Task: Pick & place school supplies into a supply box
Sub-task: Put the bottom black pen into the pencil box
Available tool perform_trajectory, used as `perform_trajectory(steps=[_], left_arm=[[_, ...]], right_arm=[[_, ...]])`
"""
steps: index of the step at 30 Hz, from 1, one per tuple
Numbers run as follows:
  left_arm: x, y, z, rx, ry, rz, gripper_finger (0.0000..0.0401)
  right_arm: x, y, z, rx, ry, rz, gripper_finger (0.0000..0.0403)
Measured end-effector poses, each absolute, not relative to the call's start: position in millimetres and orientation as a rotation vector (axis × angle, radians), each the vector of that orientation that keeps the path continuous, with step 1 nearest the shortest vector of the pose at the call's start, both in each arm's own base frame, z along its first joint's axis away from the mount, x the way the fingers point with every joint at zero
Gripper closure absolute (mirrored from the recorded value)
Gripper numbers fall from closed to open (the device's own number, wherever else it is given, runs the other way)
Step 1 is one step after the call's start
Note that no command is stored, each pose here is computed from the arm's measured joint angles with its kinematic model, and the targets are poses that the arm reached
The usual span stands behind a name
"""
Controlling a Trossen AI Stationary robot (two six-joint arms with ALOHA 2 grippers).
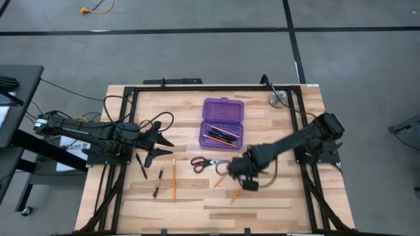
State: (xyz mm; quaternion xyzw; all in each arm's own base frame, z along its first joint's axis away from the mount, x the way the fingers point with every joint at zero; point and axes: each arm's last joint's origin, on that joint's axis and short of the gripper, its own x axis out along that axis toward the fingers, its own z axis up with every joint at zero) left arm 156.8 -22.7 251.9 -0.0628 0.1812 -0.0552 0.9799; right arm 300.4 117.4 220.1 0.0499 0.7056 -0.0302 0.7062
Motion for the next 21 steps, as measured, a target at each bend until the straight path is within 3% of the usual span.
perform_trajectory(steps=[10,21], left_arm=[[155,-23,249,-0.123,0.402,-0.109,0.0273],[155,-22,247,-0.124,0.420,-0.107,0.0273]], right_arm=[[336,19,254,0.052,1.446,-0.044,0.0386],[346,-81,249,0.098,1.313,-0.157,0.0386]])
